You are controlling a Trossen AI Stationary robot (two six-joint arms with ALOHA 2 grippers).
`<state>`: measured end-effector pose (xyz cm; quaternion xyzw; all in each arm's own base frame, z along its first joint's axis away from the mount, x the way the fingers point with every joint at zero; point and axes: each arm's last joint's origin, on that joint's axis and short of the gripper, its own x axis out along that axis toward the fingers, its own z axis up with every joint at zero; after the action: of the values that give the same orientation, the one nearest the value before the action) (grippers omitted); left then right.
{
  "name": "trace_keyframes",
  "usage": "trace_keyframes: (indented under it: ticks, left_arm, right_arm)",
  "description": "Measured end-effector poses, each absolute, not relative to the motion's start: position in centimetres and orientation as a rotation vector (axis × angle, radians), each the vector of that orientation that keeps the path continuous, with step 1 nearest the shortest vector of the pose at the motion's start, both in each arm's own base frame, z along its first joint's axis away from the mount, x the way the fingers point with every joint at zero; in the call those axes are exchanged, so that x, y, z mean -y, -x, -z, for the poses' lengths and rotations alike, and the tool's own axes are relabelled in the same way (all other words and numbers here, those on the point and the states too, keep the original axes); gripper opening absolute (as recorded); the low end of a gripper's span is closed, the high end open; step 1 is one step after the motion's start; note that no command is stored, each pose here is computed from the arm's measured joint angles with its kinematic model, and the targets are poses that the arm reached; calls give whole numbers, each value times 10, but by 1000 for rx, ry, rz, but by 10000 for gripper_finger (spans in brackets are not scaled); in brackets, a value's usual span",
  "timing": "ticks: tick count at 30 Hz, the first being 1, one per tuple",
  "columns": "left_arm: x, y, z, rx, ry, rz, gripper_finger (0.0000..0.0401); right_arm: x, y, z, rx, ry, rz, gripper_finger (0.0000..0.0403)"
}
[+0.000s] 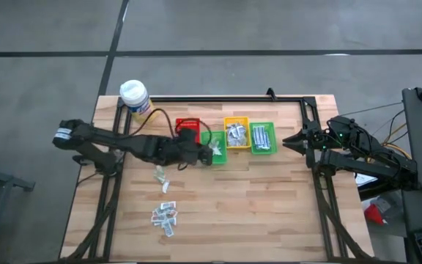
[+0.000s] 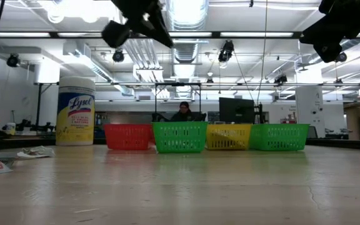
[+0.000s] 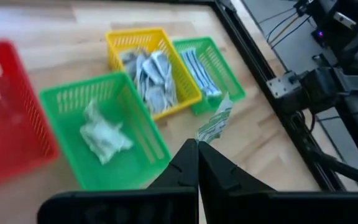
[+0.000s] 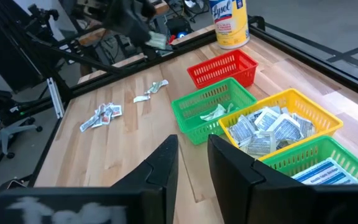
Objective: Pick & Place First Aid Supplies
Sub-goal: Put the bandage into the left green basket
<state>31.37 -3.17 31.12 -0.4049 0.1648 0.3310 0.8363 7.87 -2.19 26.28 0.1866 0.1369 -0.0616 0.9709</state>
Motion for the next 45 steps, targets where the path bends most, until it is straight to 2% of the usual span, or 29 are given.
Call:
trace_keyframes:
  ticks: [7,15,26,32,45]
  left_arm:
    - [4,-338,-296,-356,755,-697,0]
    - [-26,-361,-285,-488,638,-629,0]
    - [-66,-378,-285,-872,400,-619,0]
    - [-84,-383,-282,-955,318,-499,0]
    - [-115,-378,-262,-1089,298,-201,0]
  right_arm:
    - [22,-79,-263,-277,-377,124,78]
    - [22,-79,-263,-277,-377,125,68]
    - [22,-79,-263,-277,-377,124,84]
    - [22,-79,-263,-277,-378,125,86]
    - [22,-79,-263,-277,-378,125,68]
